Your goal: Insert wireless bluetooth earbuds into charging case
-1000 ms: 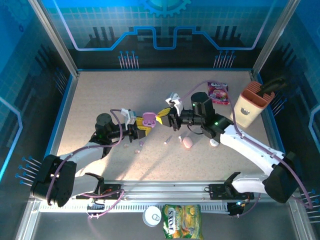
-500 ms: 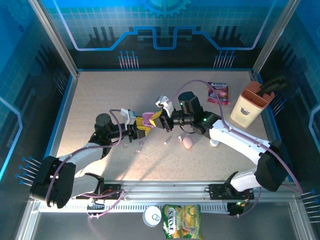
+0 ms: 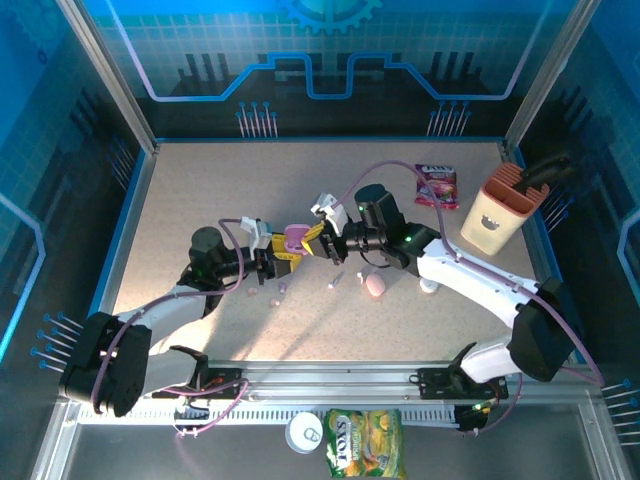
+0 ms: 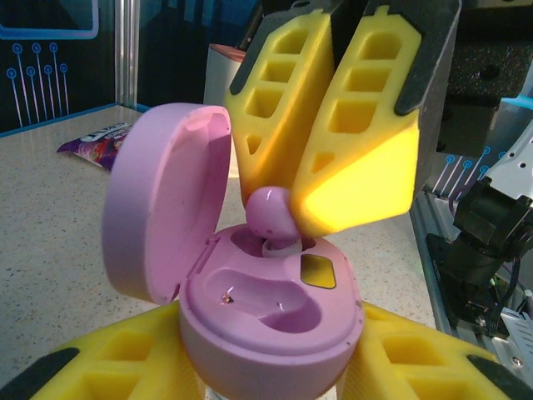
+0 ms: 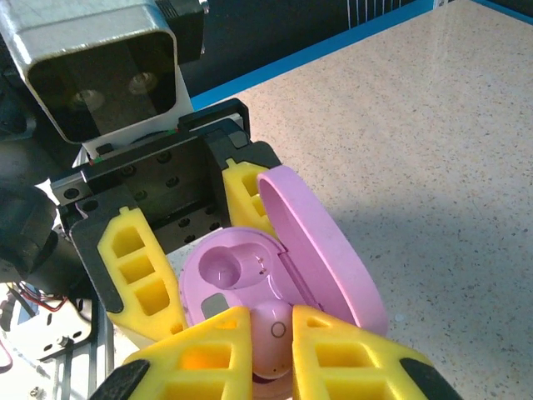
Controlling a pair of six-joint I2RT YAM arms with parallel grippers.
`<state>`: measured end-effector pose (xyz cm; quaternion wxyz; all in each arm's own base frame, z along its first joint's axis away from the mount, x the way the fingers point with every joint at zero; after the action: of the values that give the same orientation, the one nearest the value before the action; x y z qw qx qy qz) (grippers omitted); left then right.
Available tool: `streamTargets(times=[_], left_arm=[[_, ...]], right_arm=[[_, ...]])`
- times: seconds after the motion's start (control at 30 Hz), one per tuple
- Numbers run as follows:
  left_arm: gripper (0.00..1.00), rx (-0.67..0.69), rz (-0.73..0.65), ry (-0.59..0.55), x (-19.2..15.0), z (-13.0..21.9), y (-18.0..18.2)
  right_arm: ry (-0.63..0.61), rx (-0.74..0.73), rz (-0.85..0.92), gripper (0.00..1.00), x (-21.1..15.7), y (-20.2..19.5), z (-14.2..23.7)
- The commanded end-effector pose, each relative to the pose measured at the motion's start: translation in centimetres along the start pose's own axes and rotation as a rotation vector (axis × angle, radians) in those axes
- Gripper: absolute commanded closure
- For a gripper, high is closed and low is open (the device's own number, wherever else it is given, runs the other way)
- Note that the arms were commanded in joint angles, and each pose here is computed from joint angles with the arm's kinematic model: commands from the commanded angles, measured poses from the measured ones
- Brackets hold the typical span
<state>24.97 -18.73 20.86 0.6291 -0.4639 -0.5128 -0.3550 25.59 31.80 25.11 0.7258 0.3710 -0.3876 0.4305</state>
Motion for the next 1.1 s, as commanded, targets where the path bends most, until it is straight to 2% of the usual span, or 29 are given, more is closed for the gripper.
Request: streamTargets(times=[0.0, 0.1, 0.27, 0.33, 0.53, 0.6, 0.67, 0.77, 0.83, 0.97, 1.07], left_arm=[[0.61, 0.006, -0.039, -0.024, 0.8, 0.2, 0.0], [0.61, 0.010, -0.040, -0.024, 0.8, 0.2, 0.0], [0.61, 0.022, -0.045, -0.023, 0.7, 0.2, 0.2], [0.61, 0.023, -0.048, -0.026, 0.7, 0.3, 0.2], [0.61, 0.034, -0.051, -0.031, 0.7, 0.3, 0.3], [0.61, 0.038, -0.057, -0.039, 0.9, 0.4, 0.3], [0.61, 0.037, -0.063, -0.050, 1.1, 0.4, 0.2], [0.61, 0.038, -0.072, -0.063, 1.6, 0.5, 0.1], [0.61, 0.047, -0.082, -0.069, 2.0, 0.6, 0.1], [0.62, 0.056, -0.081, -0.069, 2.4, 0.8, 0.2], [0.62, 0.063, -0.086, -0.070, 2.6, 0.9, 0.2]], right_arm=[[0.025, 0.010, 0.014, 0.85, -0.3, 0.2, -0.5], [0.014, 0.011, 0.007, 0.79, 0.1, 0.3, -0.4], [-0.044, 0.001, -0.006, 0.53, 1.5, 0.6, 1.0], [-0.076, 0.002, -0.021, 0.48, 1.9, 0.6, 1.8], [-0.231, 0.003, -0.132, 0.44, 2.3, -0.7, 4.7], [-0.263, -0.034, -0.191, 0.44, 2.1, -2.0, 5.4], [-0.261, -0.100, -0.288, 0.44, 0.3, -4.0, 5.4], [-0.220, -0.223, -0.475, 0.44, -2.1, -7.5, 4.9], [-0.161, -0.250, -0.566, 0.44, -3.8, -8.9, 3.8], [-0.043, -0.204, -0.687, 0.44, -7.0, -9.5, 0.5], [0.011, -0.158, -0.732, 0.45, -7.9, -9.3, -2.4]])
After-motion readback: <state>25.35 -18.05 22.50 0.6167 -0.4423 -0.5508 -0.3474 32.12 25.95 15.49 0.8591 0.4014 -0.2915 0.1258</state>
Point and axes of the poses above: each hand's point on the last joint's axis, 136 mm out from that joint toward the fingers, its own z axis back along the fingers, its own y axis along the line the jaws close on, x = y × z, the point moved 3 cm from there along z, back along the fingers, and after that the axes turned 1 degree about z, right-handed, at the moved point
